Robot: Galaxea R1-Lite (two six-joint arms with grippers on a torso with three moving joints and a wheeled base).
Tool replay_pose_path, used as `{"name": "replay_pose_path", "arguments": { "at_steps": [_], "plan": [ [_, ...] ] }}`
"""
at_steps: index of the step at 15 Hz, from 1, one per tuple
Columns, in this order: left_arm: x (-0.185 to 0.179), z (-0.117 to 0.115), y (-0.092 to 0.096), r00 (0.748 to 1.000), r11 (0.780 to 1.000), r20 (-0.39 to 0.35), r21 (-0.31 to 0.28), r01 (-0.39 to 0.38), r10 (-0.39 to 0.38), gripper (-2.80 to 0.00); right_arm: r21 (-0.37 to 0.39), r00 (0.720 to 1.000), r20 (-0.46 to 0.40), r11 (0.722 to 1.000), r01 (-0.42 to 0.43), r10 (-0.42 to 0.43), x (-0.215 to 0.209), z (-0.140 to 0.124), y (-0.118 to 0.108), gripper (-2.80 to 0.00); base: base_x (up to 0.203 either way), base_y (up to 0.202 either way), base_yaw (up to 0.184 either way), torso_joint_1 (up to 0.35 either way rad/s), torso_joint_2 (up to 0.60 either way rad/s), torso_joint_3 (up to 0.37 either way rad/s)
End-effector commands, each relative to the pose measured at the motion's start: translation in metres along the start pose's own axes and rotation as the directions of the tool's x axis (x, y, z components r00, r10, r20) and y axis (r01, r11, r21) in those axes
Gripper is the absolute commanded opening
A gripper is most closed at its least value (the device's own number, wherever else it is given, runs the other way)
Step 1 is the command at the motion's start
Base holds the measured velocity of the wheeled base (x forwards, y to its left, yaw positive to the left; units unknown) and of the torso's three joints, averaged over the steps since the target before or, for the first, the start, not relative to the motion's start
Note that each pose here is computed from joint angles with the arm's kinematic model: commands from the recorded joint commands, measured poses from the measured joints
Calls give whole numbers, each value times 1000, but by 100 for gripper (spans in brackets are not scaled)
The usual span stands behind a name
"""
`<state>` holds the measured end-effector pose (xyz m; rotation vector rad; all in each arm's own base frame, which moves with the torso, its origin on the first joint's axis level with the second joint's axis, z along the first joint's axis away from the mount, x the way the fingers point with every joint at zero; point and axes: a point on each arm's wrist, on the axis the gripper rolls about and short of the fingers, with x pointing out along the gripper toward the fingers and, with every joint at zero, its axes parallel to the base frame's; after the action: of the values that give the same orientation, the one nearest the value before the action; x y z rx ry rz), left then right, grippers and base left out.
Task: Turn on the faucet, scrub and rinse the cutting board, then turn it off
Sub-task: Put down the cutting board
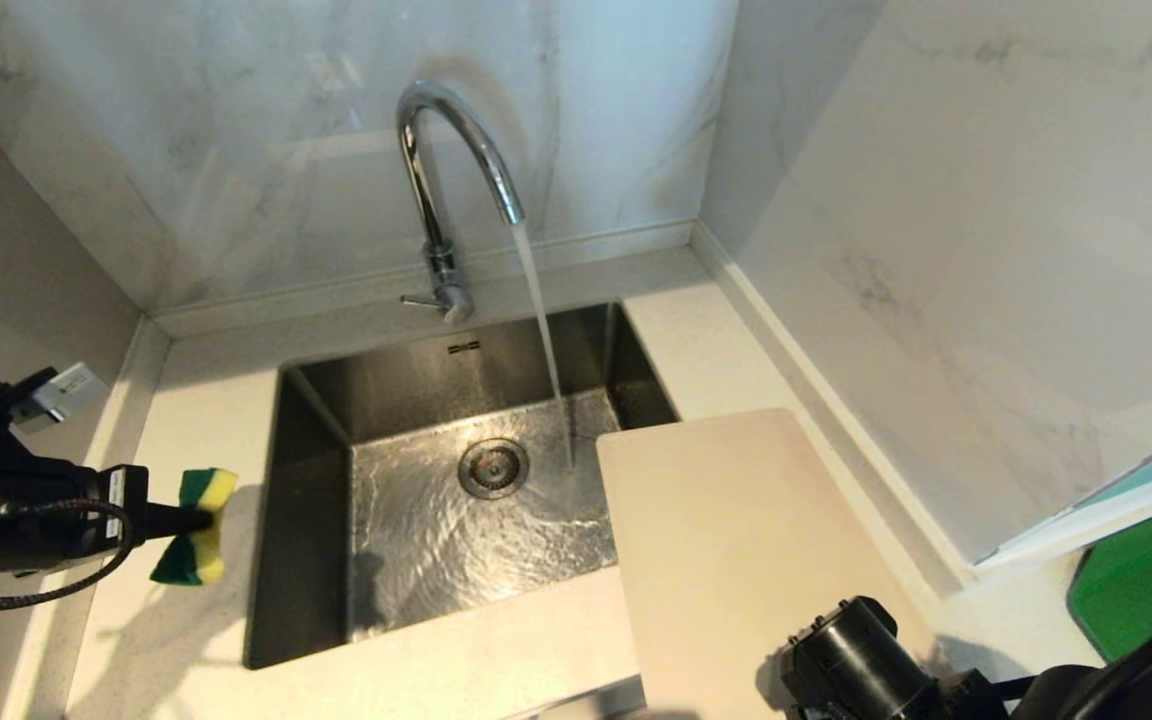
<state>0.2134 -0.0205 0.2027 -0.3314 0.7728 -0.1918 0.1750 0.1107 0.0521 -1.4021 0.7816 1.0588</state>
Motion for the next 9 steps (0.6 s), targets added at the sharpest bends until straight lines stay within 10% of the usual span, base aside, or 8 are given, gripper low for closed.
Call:
{"name": "replay_pose_path", "arguments": {
  "at_steps": [1,9],
  "plan": [
    [0,0,0,1000,1000,-1,-2,1,-1,-280,-9,1000,-6,1000,-17,17,4,0,1,-280,0,0,0,0,0,0],
    [0,1,-8,1000,1000,0,-3,25,-25,-280,-2,1000,8,1000,-14,14,17,1,0,-280,0,0,0,0,0,0]
  ]
}}
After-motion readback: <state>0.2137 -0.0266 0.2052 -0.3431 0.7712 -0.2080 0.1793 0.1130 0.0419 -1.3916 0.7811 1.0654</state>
